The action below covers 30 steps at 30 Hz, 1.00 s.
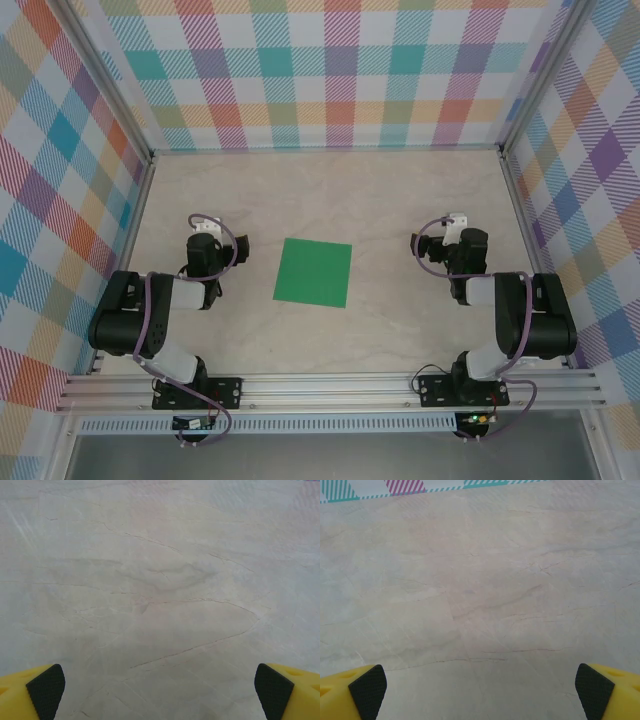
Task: Fold a paper plane with a square sheet of paper (pick it up from the middle)
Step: Move the square sheet of paper to the center of the table.
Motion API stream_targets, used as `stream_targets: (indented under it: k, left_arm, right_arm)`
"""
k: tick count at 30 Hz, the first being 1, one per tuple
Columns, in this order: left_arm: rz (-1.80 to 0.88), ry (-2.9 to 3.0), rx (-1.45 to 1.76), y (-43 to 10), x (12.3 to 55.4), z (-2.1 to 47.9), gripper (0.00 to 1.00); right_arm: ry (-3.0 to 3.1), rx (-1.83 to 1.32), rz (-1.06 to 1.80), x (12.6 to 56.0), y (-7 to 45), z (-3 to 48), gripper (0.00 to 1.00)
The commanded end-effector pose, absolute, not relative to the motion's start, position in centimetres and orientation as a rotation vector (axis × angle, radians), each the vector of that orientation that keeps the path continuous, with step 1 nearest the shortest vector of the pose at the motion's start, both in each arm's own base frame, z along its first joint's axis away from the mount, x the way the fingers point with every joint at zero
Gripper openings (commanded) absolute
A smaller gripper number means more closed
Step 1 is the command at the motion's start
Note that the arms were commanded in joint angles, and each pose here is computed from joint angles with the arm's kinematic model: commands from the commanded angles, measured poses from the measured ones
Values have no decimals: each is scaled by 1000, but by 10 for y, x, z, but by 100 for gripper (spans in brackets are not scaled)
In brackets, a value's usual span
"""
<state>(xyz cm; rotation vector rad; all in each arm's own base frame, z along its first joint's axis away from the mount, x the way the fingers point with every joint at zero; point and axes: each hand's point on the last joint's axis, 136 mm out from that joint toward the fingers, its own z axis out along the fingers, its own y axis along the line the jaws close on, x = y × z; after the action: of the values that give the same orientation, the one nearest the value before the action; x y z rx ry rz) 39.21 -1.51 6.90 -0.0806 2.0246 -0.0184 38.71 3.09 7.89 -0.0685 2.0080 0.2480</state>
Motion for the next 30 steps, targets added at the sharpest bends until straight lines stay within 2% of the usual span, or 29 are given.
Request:
stream_targets:
  k: [1, 20, 26, 30]
  left_arm:
    - [-21, 2000, -79, -13, 399, 78, 100]
    - [-20, 1996, -79, -12, 398, 79, 100]
    - [93, 2013, -239, 13, 394, 109, 100]
    - [138, 2013, -384, 29, 386, 139, 100]
  right_arm:
    - [1961, -87, 234, 395, 31, 91, 100]
    - [1960, -66, 217, 396, 27, 93, 100]
    - [1994, 5, 180, 388, 19, 134, 100]
    - [2078, 221, 299, 372, 20, 171, 100]
